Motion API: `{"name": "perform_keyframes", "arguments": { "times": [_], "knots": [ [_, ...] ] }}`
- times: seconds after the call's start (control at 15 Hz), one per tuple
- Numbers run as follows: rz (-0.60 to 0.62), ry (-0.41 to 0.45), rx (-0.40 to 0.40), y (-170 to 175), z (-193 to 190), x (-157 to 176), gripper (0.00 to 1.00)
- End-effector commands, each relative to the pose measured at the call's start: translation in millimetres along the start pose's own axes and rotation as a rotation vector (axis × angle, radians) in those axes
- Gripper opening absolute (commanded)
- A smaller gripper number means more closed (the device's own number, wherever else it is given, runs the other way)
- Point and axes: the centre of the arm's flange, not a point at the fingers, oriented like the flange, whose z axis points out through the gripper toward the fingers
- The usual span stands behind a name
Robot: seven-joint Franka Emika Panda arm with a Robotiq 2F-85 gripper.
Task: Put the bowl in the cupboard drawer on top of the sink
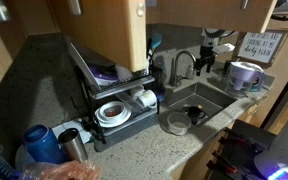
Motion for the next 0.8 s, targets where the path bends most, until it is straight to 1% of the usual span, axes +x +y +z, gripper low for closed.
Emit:
{"name": "perform_keyframes", "arguments": {
  "times": [0.0, 0.4, 0.73],
  "knots": [
    [0.000, 0.000, 0.000, 0, 0, 0, 1.00],
    [-0.024, -0.007, 0.041, 4, 20, -21, 1.00],
    [-0.119, -0.012, 0.088, 3, 48, -46, 1.00]
  ]
}}
